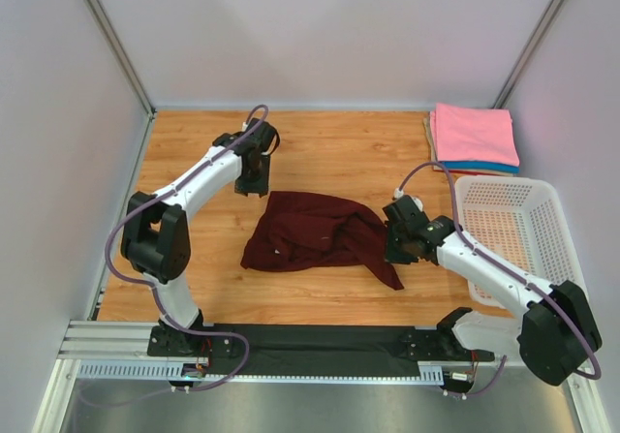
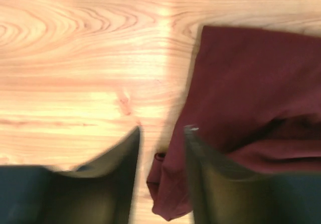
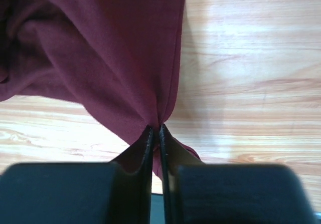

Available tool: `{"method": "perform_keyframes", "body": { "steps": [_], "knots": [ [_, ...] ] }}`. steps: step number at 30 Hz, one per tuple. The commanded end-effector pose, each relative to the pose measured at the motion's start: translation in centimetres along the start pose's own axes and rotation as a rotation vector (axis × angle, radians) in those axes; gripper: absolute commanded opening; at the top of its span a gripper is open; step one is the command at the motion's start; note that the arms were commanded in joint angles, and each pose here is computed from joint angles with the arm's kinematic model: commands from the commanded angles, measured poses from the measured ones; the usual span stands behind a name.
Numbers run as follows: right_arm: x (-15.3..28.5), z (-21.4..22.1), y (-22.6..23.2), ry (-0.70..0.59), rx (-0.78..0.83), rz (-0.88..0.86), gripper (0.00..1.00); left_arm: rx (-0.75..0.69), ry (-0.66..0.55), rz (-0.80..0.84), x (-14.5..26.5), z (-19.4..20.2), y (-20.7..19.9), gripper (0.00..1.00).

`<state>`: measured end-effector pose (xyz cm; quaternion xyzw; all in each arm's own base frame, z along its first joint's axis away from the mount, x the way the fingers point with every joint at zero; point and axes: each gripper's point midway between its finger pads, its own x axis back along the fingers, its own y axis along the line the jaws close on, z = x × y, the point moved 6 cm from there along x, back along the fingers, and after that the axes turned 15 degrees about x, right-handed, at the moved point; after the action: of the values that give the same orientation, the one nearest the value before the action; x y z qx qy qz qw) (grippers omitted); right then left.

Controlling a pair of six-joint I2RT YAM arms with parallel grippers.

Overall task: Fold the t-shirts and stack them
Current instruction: Flatten the tshirt out

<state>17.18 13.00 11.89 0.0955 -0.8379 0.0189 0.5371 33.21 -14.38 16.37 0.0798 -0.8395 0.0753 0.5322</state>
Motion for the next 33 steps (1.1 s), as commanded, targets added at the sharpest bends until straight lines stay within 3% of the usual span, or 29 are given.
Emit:
{"method": "perform_keyframes", "body": {
  "steps": [1, 3, 4, 8, 12, 18, 24, 33],
  "knots": [
    [0.4, 0.4, 0.8, -0.002, 0.009, -0.054, 0.1, 0.041, -0.044, 0.048, 2.9, -0.2, 0.0, 0.53],
    [0.6, 0.1, 1.0, -0.017, 0.005, -0.069, 0.13, 0.043, -0.019, 0.158, 3.4, 2.3, -0.8, 0.54],
    [0.8, -0.1, 1.1, -0.026, 0.003, -0.078, 0.14, 0.043, -0.098, 0.31, 5.9, 2.7, -3.1, 0.54],
    [0.8, -0.6, 1.6, -0.039, 0.002, -0.1, 0.09, 0.029, -0.077, 0.468, 8.1, 7.5, -6.6, 0.55],
    [0.7, -0.5, 1.5, -0.044, 0.001, -0.095, 0.06, 0.09, 0.015, 0.456, 6.8, 10.6, -6.7, 0.58],
    [0.9, -0.6, 1.5, -0.065, 0.002, -0.106, 0.04, 0.258, 0.028, 0.513, 5.0, 13.2, -6.9, 0.62],
    [0.5, -0.5, 1.5, -0.068, -0.002, -0.101, 0.04, 0.443, 0.033, 0.545, 4.4, 13.6, -7.0, 0.66],
    [-0.9, 0.1, 1.4, -0.042, 0.002, -0.093, 0.03, 0.482, 0.001, 0.458, 2.9, 13.2, -7.0, 0.68]
  ]
}}
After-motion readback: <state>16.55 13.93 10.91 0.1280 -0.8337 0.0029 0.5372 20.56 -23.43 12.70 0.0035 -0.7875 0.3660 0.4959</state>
